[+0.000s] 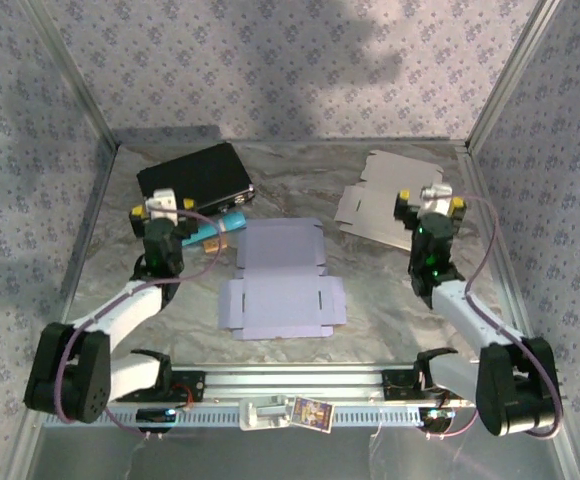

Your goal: Fold the paper box

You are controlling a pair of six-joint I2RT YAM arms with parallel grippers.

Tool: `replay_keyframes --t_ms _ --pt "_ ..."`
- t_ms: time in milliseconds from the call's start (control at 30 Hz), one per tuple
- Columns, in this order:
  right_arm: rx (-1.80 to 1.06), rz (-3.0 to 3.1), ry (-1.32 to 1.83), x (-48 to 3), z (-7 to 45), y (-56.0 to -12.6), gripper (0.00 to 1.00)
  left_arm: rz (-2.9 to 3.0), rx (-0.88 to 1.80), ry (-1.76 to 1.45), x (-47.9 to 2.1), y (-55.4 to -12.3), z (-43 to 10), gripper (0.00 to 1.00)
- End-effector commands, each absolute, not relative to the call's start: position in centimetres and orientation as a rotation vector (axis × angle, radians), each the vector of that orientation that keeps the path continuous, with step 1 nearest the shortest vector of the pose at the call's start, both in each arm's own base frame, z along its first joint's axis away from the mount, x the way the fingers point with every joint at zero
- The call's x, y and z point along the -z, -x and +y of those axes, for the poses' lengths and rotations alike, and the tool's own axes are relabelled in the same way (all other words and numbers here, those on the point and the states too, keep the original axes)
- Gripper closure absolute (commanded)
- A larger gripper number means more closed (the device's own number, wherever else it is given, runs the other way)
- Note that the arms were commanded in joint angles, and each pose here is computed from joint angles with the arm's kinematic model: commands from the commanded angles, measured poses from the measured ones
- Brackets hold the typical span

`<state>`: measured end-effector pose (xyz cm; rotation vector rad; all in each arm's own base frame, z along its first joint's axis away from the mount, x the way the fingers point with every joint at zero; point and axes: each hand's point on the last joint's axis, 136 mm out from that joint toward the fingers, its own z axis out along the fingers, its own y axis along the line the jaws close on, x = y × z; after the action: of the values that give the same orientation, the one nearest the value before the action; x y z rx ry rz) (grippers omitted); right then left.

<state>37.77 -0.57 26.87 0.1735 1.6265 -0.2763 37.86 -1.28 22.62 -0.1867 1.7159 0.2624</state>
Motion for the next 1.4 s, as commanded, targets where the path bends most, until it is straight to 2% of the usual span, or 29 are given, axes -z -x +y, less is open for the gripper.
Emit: replay_keyframes --t_ms 0,67,100,133,167,200,267,367,500,633,833,1033,1233,1367 --pt "0.217 1.584 -0.406 -36.1 -1.6 -37.0 0.01 1.847 -0.226 0.509 -26.5 -36.9 0.8 0.00" --pt "-0.002 1.757 -0.724 -36.3 -3.3 -36.2 0.01 1.974 -0.134 0.874 -25.1 -35.2 2.7 0.00" --pt "-0.045 1.874 -0.960 -34.0 -4.5 -34.4 0.01 2.072 0.039 0.935 -23.6 -35.9 1.9 0.00" --pt "-0.106 1.944 -1.022 -32.6 -4.4 -34.3 0.04 2.137 0.238 0.935 -22.4 -37.1 0.4 0.04" --pt "-0.270 2.023 -0.952 -31.5 -2.8 -35.5 0.17 2.173 0.375 0.929 -21.7 -37.6 -1.1 0.14" --pt "-0.379 2.058 -0.858 -31.1 -1.4 -36.4 0.21 2.212 0.399 0.915 -21.1 -37.2 -2.6 0.15" --pt "-0.352 2.164 -0.814 -29.1 0.7 -34.9 0.23 2.321 0.386 0.822 -20.1 -35.4 -5.6 0.17" --pt "-0.362 2.388 -0.586 -25.5 6.6 -31.9 0.27 2.564 0.304 0.719 -16.4 -30.1 -9.1 0.18" --pt "-0.529 2.709 -0.367 -17.5 14.2 -25.7 0.31 2.817 0.385 0.590 -11.3 -23.5 -13.4 0.30" --pt "-0.583 2.886 -0.312 -12.6 16.7 -21.7 0.31 2.918 0.405 0.462 -8.2 -20.2 -15.9 0.34" --pt "-0.698 2.987 -0.375 -9.5 18.1 -19.9 0.29 2.973 0.438 0.427 -4.8 -20.4 -18.3 0.34" --pt "-0.726 3.002 -0.551 -7.7 16.8 -18.5 0.29 3.032 0.517 0.361 -2.7 -21.1 -22.7 0.37" --pt "-0.811 2.897 -0.767 -7.5 13.8 -18.8 0.28 3.040 0.607 0.324 -3.2 -21.8 -27.0 0.38" --pt "-0.949 2.789 -0.948 -6.6 12.7 -19.5 0.28 3.012 0.782 0.272 -5.3 -22.3 -29.7 0.37"
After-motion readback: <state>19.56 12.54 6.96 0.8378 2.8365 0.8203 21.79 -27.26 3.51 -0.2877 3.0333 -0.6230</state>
